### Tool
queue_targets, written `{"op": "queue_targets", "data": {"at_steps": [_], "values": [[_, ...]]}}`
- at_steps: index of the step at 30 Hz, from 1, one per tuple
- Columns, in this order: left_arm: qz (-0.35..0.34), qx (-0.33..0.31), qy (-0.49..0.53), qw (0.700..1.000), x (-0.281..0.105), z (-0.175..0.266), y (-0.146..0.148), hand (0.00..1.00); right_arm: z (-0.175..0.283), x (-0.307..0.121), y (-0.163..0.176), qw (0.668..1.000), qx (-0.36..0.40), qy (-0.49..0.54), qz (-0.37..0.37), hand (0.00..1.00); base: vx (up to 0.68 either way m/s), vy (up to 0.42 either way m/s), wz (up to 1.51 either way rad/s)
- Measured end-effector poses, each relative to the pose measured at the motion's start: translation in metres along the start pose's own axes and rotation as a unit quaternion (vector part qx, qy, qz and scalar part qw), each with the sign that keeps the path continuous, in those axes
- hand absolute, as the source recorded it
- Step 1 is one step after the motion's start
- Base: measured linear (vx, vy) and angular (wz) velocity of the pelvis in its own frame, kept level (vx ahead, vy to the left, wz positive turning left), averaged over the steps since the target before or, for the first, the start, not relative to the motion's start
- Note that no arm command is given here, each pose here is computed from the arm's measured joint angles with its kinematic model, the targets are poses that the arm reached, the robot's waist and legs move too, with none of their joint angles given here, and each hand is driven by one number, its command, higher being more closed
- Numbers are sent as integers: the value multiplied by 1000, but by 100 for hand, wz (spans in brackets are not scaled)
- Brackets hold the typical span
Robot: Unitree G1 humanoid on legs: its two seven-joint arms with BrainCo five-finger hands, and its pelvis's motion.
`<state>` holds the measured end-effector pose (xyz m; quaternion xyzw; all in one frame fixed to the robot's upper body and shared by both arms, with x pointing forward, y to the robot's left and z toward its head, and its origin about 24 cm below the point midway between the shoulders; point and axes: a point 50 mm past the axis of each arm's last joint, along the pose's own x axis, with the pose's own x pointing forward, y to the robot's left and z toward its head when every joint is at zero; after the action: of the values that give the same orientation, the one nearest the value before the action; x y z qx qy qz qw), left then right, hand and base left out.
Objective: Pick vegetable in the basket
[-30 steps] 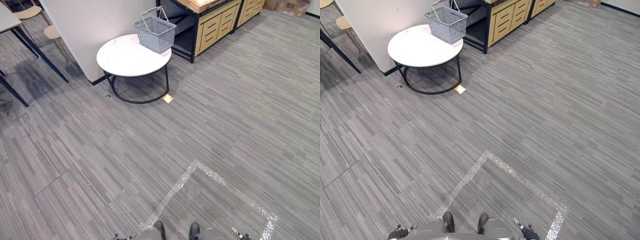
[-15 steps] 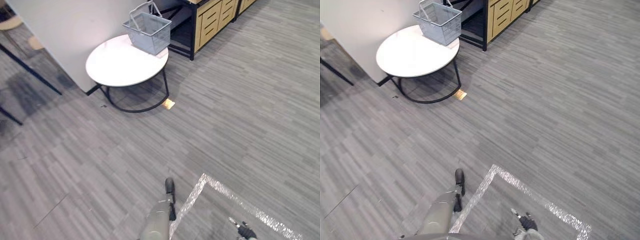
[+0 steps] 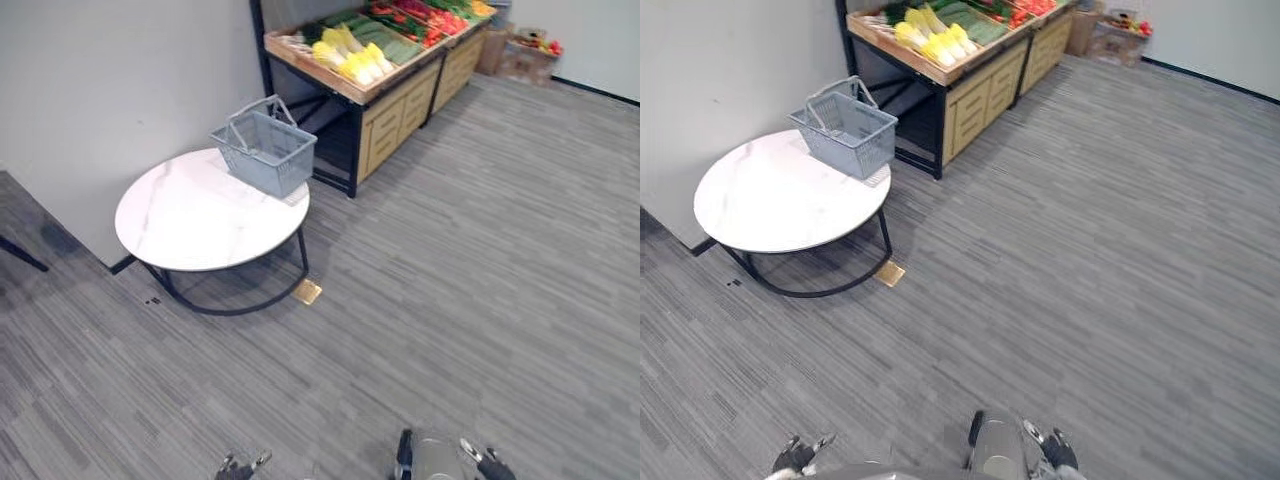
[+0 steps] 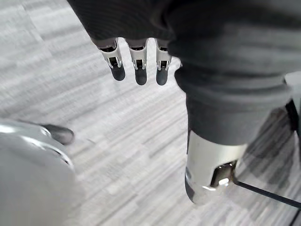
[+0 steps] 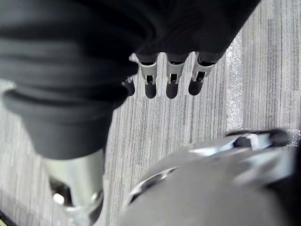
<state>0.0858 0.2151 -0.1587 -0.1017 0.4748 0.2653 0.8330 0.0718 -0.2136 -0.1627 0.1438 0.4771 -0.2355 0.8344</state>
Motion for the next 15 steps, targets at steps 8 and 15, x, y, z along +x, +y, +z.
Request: {"op": "queue_targets", "data": {"at_steps": [8,15], "values": [[-14,-65,36,997,-5,-18,-25,0,3,0,-9,1000,4,-3,-15,0,727,-323,58],[-16,-66,9,998,-1,-1,-19,0,7,1,-11,1000,-9,-4,-22,0,592,-226,14]]}}
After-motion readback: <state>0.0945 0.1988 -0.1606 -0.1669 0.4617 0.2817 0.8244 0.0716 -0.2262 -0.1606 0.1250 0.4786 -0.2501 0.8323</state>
